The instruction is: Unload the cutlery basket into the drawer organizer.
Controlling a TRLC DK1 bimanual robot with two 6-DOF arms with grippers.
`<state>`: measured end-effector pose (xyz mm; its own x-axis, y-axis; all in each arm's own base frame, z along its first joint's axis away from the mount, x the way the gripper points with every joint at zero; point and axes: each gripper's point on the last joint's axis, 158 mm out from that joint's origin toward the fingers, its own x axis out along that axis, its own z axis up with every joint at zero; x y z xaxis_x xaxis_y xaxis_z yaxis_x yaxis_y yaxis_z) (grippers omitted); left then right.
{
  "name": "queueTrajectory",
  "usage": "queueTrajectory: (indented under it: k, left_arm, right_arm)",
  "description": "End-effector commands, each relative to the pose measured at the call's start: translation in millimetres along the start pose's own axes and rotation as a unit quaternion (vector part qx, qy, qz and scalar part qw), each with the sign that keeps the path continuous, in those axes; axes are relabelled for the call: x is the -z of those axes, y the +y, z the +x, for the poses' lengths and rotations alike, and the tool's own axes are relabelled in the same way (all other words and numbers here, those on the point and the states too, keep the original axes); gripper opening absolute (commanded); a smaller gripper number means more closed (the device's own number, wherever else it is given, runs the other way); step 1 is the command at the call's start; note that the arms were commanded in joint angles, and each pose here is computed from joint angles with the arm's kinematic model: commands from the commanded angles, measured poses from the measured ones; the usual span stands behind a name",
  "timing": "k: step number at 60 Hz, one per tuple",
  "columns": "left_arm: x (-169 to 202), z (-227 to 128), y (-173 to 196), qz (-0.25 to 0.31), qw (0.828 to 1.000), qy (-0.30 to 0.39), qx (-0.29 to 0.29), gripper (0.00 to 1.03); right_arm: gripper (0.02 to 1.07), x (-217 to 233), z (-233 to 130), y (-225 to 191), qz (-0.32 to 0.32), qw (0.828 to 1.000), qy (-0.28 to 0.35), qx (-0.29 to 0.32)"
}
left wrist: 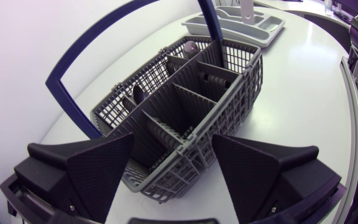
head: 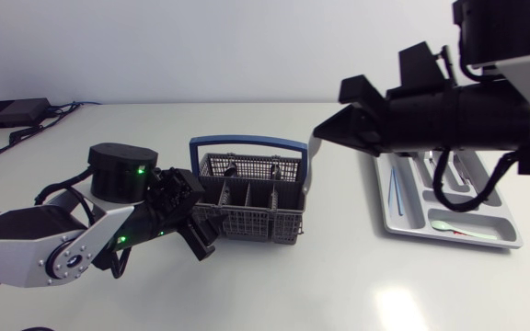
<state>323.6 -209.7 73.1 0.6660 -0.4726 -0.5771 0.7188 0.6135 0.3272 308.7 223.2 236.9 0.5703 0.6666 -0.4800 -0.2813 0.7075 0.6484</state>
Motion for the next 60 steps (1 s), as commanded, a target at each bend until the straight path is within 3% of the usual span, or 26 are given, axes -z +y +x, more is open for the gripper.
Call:
queueTrajectory:
  k: [1,20,40,50,60]
  left_arm:
    - [1,-2,-1,-0.001,1.000,0.000,-0.002,0.88]
    - [-2,-3,0,0.000,1.000,0.000,-0.002,0.89]
    - [-3,-8,1,0.000,1.000,0.003,-0.004,0.89]
    - [-6,-9,-2,-0.001,1.000,0.004,0.001,0.89]
    - [-8,-13,-1,0.000,1.000,0.008,-0.003,0.89]
  right_arm:
    - [0.08,-15,-19,-14,0.007,1.000,-0.019,0.021]
    - [0.08,-19,-63,-122,0.015,0.987,-0.017,0.158]
    - [0.08,1,-123,-273,-0.001,0.944,0.005,0.329]
    - [0.09,4,-143,-316,-0.046,0.917,-0.002,0.397]
    - [0.09,11,-148,-351,-0.052,0.907,0.009,0.418]
